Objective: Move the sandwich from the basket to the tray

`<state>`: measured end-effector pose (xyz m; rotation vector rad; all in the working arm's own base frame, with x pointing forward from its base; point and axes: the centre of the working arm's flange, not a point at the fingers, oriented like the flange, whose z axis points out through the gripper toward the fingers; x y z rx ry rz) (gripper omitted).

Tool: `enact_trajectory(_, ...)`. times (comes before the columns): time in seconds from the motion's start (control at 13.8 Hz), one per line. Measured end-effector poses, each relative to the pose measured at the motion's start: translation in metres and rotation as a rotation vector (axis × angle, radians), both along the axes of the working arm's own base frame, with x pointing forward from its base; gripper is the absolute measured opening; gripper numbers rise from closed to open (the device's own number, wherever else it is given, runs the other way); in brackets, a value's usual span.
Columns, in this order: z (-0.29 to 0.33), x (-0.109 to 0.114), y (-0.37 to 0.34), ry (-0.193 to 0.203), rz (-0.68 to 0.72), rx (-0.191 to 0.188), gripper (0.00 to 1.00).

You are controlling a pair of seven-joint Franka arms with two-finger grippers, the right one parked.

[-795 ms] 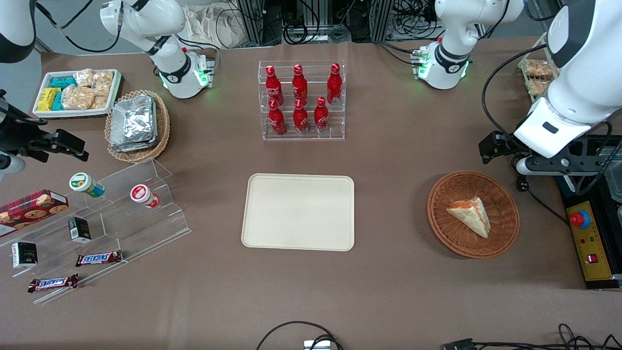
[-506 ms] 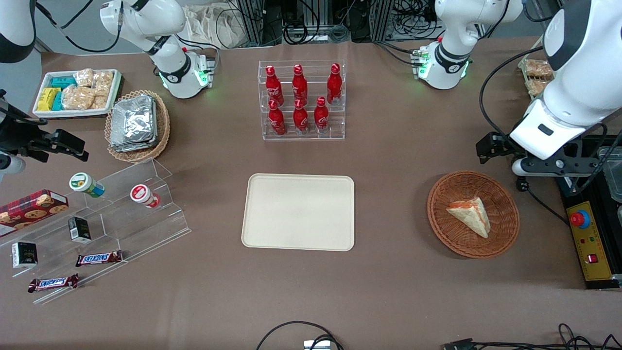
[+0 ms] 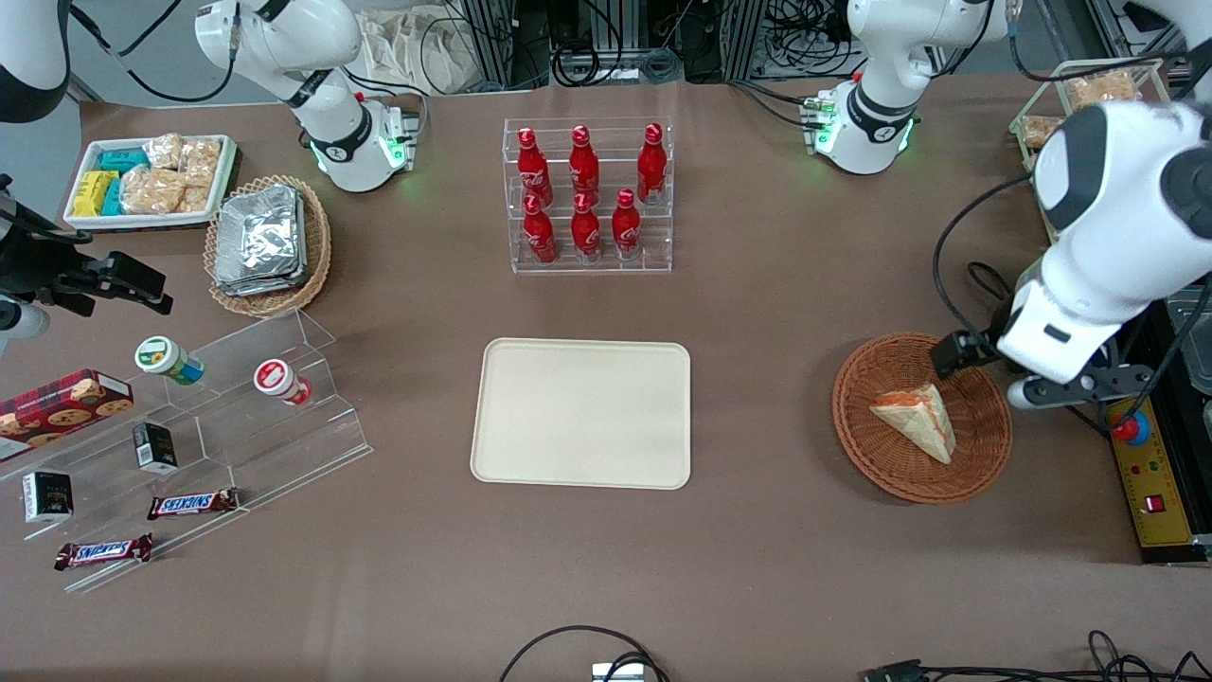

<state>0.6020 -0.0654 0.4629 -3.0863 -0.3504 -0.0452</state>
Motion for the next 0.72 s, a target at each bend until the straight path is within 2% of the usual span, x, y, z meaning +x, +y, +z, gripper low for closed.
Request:
enact_trajectory(0.22,-0.073,0.004,0.016,0.024,0.221,0.0,0.99)
enact_trajectory(0.36,-0.105,0.005,0.022,0.04,0.305,0.002,0.99)
enact_trajectory(0.72,-0.161,-0.004,0.028,-0.01,0.422,-0.014,0.99)
